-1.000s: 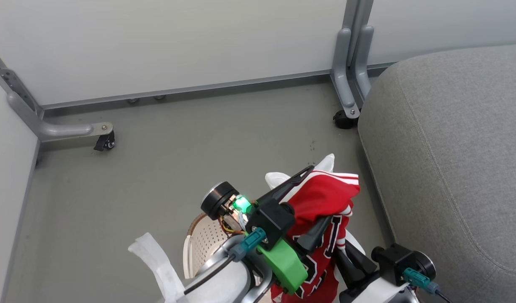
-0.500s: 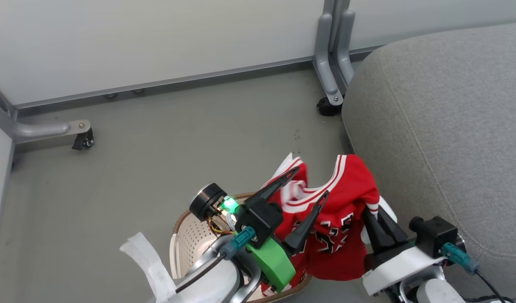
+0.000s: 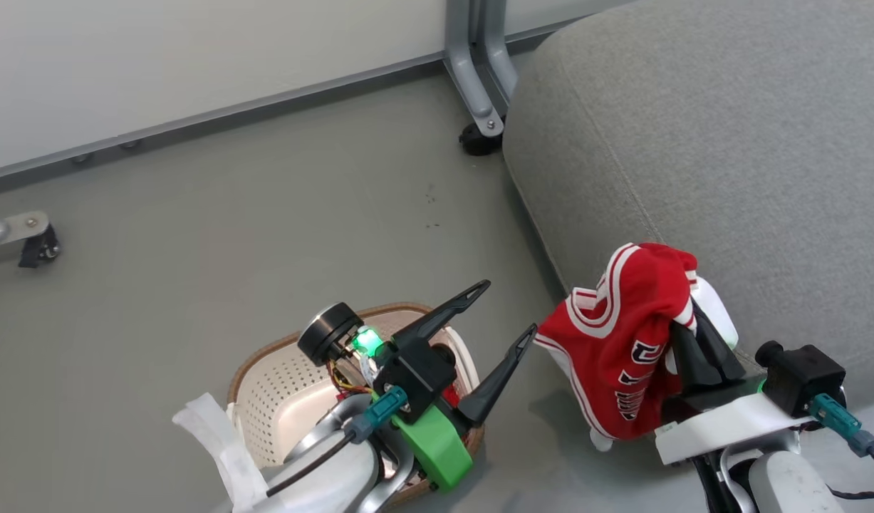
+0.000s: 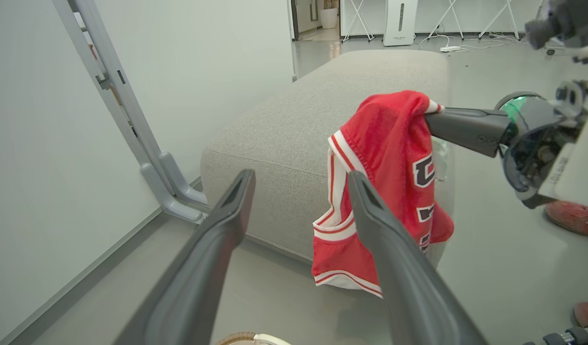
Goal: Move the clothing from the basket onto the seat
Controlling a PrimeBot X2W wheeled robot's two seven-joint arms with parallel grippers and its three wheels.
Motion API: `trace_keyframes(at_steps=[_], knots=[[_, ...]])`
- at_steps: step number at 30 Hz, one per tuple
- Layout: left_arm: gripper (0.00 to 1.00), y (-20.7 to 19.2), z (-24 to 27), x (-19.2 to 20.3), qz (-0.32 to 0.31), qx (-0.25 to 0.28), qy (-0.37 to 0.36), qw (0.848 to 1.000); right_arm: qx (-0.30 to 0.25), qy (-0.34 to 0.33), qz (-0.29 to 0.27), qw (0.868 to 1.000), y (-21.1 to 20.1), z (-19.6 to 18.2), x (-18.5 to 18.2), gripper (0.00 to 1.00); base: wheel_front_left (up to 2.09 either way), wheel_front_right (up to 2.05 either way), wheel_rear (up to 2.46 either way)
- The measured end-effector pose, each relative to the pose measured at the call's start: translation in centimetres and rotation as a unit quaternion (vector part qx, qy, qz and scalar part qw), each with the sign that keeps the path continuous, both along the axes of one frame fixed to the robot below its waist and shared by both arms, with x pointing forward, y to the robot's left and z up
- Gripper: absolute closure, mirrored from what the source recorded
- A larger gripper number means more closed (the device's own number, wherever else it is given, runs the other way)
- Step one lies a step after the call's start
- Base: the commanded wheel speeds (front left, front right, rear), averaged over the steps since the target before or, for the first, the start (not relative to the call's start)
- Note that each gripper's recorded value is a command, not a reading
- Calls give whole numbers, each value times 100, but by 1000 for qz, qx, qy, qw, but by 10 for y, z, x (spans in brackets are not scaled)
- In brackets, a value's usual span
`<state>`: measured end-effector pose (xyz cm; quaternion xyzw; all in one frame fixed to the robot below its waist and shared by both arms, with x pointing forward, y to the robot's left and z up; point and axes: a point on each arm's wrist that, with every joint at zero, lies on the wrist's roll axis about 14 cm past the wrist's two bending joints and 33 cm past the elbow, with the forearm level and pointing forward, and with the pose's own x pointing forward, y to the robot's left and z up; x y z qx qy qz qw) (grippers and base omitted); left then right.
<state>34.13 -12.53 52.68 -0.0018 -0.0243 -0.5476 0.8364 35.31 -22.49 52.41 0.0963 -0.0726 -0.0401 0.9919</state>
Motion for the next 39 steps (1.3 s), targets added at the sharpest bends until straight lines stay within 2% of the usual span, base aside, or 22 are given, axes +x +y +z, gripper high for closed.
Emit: trace_keyframes(at_steps=[15,24,29,32,35,39], knots=[[0,-43,-27,-16,-118,10,30,992,-12,27,-110,994,-55,-7,-45,100,0,0,0],[0,-65,-42,-24,-179,7,55,982,-27,17,-169,985,-88,8,-56,100,0,0,0],[0,-69,-53,-19,-191,8,69,979,-73,-39,-185,979,-109,51,-33,100,0,0,0],[0,-69,-62,-13,-194,15,76,978,-114,-86,-197,970,-124,87,-13,100,0,0,0],[0,-67,-70,-1,-190,18,79,979,-161,-138,-209,955,-138,129,10,100,0,0,0],[0,-64,-79,10,-185,17,87,979,-228,-199,-233,924,-162,187,29,100,0,0,0]])
